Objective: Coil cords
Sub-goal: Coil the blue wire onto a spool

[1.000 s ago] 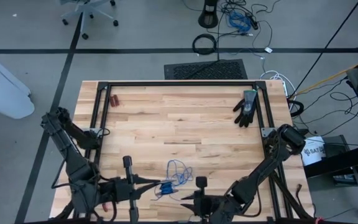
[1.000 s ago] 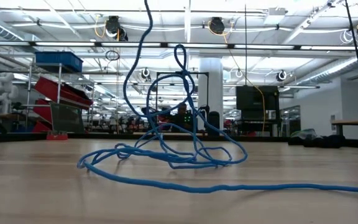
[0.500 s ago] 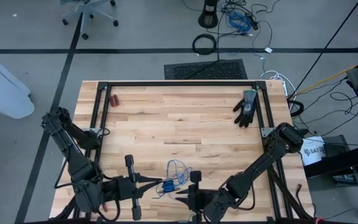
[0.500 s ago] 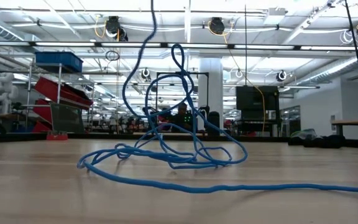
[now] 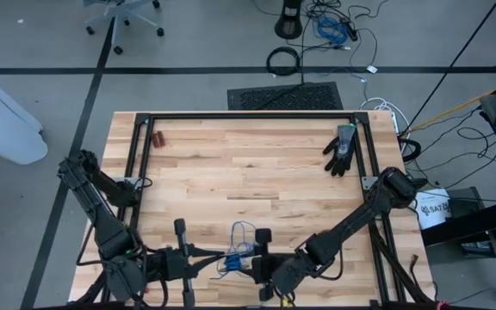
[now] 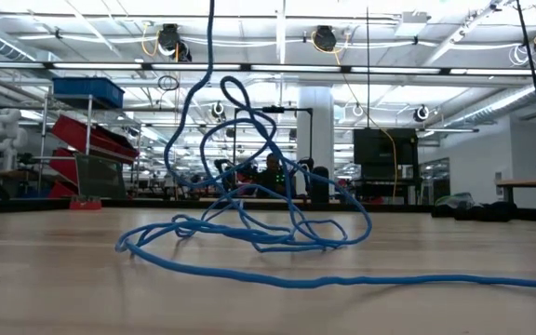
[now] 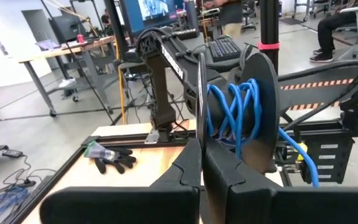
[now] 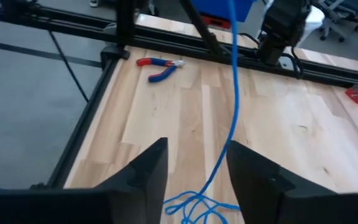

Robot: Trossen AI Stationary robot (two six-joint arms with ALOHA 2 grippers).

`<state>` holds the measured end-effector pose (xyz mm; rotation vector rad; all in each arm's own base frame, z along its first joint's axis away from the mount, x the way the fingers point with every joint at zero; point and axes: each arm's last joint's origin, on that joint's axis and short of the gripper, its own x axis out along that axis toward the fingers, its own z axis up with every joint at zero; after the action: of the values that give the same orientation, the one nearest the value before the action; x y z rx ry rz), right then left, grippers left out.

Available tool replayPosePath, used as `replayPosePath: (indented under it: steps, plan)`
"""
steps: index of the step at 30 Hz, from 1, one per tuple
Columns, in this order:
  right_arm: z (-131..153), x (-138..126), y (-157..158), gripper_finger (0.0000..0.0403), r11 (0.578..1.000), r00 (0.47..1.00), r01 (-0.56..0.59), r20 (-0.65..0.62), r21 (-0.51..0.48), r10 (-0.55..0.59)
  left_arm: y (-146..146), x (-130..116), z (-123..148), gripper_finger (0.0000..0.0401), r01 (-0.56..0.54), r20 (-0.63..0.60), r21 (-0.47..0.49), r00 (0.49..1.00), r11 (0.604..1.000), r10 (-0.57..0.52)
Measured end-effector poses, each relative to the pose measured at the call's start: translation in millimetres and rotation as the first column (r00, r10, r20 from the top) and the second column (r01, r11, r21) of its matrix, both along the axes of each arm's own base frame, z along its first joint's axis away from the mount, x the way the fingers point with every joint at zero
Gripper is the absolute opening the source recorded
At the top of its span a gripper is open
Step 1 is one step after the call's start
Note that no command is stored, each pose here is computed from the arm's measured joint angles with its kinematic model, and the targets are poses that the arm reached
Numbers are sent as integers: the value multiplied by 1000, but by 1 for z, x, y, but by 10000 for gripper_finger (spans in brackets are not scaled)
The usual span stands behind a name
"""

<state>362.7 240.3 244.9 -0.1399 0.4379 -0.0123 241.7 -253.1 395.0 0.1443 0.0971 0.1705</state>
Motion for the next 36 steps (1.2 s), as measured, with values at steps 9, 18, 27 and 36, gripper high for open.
replayPosePath:
  steps: [9,18,27,36]
  plan:
    - [-30,21,-12,157,998,997,61,-36,-17,-61,-3,2,-4,6,-1,-4,4,1000,1000,1]
    - [-33,21,-10,79,998,997,64,-35,-19,-65,-6,-1,-5,6,0,-4,-5,1000,1000,0]
    - [-32,18,-4,7,999,999,37,-39,-29,-38,-8,-4,-5,6,-8,-4,1,1000,1000,8]
    - [-5,3,7,1,994,966,23,-255,-109,-50,-11,-10,-7,6,-45,-8,22,999,999,45]
